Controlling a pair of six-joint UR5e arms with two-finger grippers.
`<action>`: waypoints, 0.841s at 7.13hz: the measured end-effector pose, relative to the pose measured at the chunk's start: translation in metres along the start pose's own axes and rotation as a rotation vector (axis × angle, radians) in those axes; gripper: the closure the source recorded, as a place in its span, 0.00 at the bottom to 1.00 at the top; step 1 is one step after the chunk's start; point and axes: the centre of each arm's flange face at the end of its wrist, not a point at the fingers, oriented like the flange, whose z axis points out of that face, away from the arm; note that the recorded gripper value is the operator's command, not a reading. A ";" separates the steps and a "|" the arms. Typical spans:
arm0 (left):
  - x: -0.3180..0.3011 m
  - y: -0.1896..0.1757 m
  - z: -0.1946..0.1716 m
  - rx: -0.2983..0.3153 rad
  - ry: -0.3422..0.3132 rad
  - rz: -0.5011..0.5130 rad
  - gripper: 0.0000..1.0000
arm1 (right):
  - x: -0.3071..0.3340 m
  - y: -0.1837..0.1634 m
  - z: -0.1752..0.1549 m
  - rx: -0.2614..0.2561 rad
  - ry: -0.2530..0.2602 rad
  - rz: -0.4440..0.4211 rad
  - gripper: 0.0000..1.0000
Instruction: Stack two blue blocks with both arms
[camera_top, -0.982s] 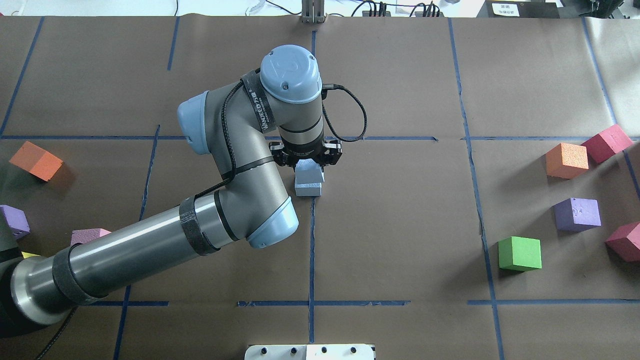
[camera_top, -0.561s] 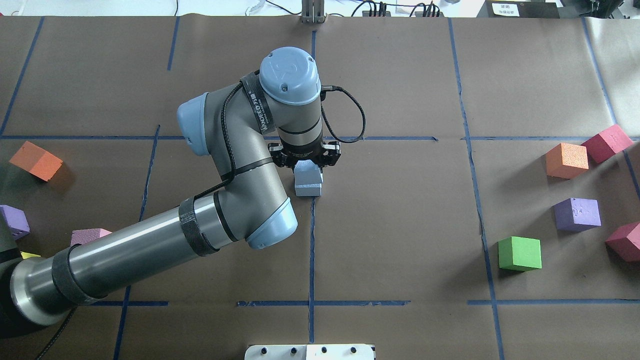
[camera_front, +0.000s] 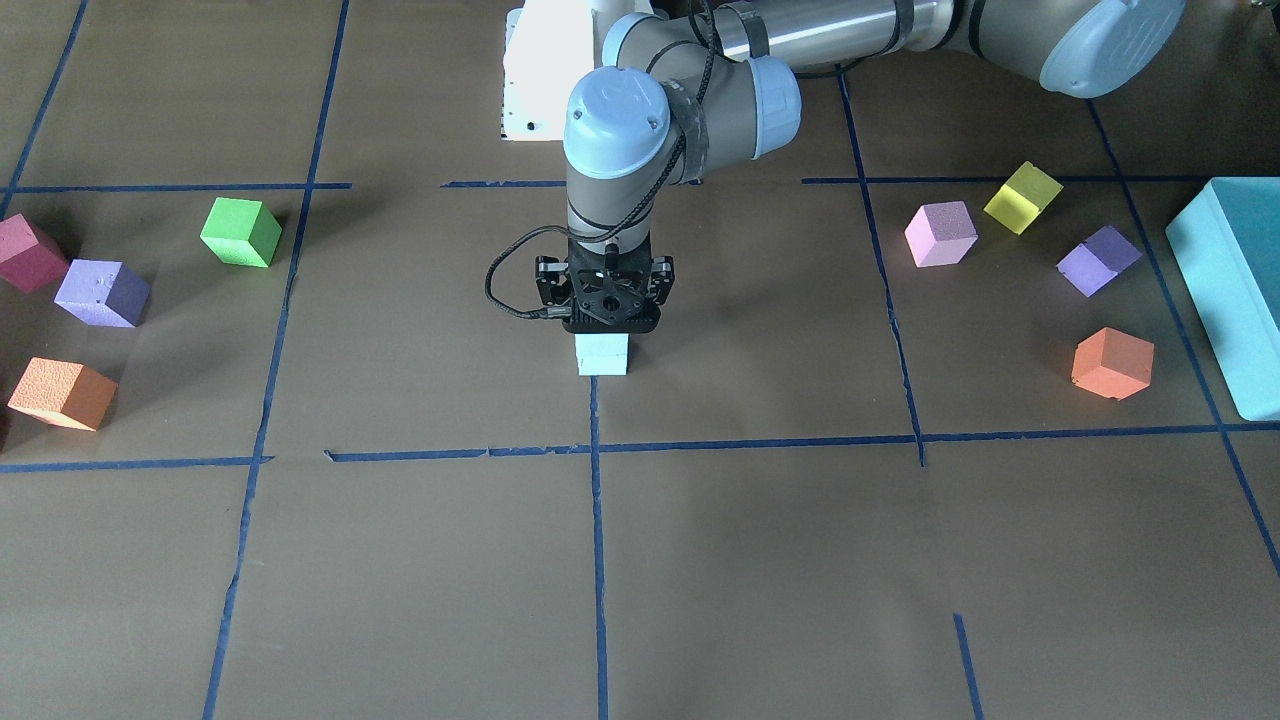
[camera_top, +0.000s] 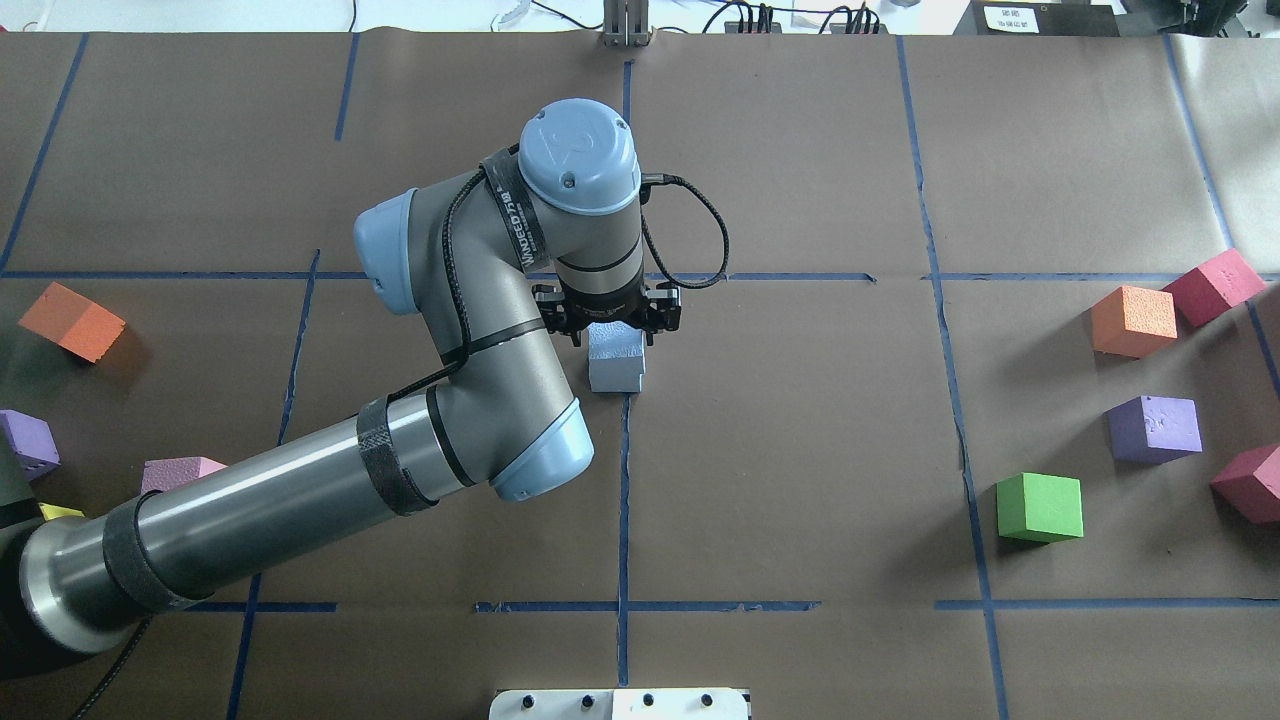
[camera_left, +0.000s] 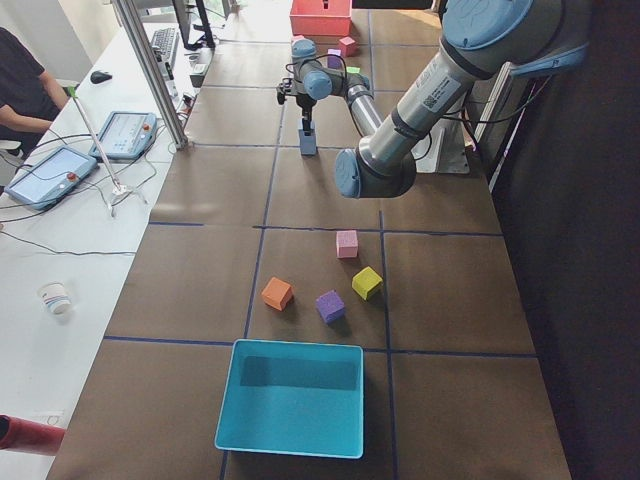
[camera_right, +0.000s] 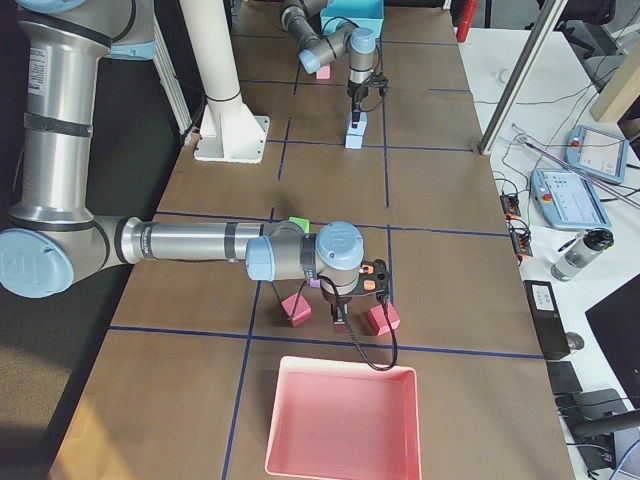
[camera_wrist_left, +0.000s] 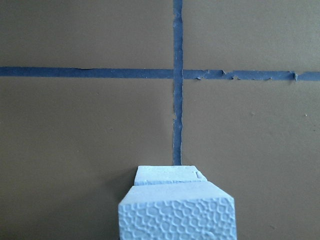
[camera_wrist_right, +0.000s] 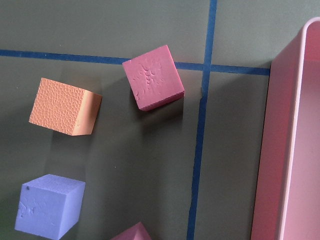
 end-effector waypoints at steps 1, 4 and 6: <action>0.000 0.000 0.000 0.006 -0.003 0.000 0.00 | 0.000 0.000 0.000 0.000 0.000 0.000 0.00; 0.005 0.002 -0.014 0.013 0.013 0.005 0.00 | -0.001 -0.003 -0.001 0.003 0.001 -0.003 0.00; 0.001 0.007 -0.055 0.018 0.022 -0.006 0.00 | 0.001 -0.003 0.001 -0.001 0.001 0.000 0.00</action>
